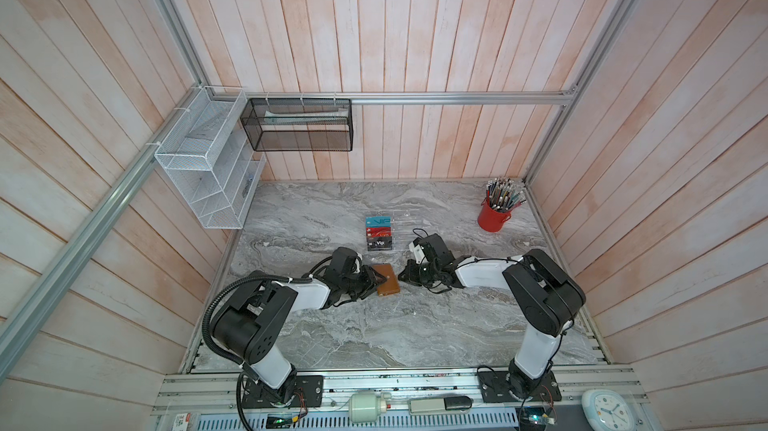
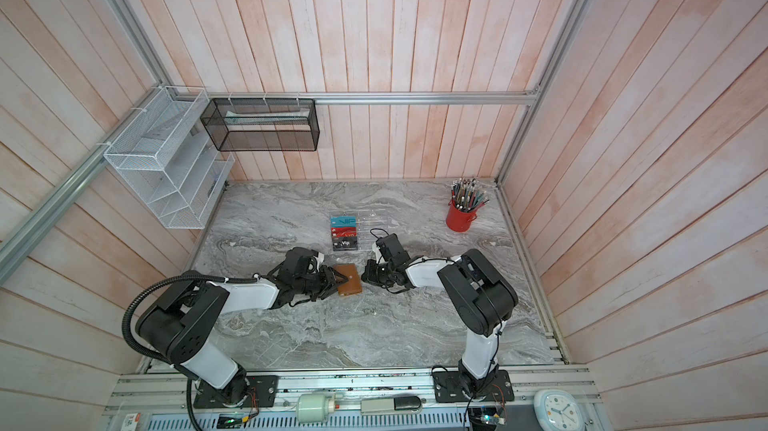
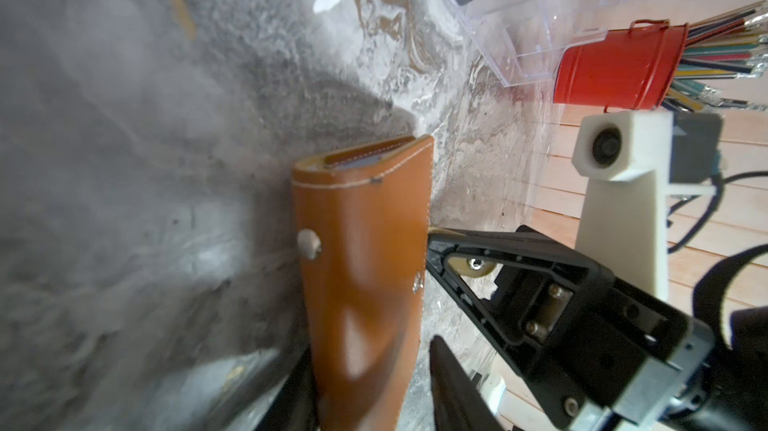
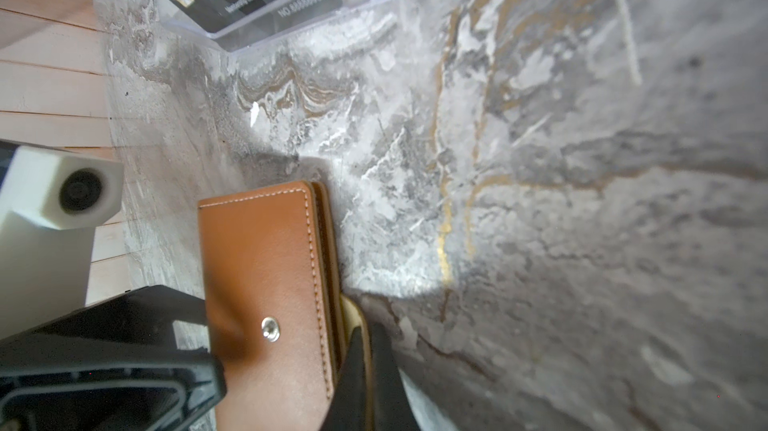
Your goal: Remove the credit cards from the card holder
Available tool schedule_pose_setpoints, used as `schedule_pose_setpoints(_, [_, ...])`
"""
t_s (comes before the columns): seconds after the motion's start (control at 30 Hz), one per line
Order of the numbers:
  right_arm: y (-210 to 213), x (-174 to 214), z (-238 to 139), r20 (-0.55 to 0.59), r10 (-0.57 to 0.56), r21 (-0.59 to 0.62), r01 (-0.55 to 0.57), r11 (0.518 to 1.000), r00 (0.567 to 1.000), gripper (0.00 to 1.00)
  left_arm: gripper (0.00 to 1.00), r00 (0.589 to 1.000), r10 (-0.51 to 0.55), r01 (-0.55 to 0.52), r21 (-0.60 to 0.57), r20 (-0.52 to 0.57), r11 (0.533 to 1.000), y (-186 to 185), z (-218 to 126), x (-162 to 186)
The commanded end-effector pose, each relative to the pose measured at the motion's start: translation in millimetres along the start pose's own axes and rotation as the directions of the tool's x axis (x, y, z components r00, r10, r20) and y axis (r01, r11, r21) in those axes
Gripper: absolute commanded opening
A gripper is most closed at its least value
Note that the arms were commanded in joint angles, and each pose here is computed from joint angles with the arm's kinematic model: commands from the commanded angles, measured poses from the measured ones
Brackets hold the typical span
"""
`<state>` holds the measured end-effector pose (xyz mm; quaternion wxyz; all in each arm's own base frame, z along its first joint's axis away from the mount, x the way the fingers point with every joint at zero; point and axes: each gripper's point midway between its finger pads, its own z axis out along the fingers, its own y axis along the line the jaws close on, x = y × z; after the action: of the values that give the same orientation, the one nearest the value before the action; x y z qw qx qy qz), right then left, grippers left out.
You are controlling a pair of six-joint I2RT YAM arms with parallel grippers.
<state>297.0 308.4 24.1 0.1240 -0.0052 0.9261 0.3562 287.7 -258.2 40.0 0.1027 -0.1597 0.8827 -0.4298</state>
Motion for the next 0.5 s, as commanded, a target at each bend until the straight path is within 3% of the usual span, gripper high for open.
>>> schedule_pose_setpoints(0.0, [6,0,-3,0.000,-0.005,-0.020,0.005,1.000,1.000,0.00,0.33,1.000,0.022,-0.023,0.011,0.011,1.000,-4,-1,0])
schedule_pose_setpoints(0.2, [15,0,-15,0.025,-0.014,-0.059,0.016,0.998,1.000,0.00,0.17,0.998,0.054,-0.055,0.034,0.025,0.998,-13,-3,-3])
schedule_pose_setpoints(0.47, [22,-5,-30,0.052,-0.014,-0.087,0.019,0.996,0.999,0.00,0.09,0.995,0.095,-0.096,0.120,0.020,0.988,-30,-4,-2])
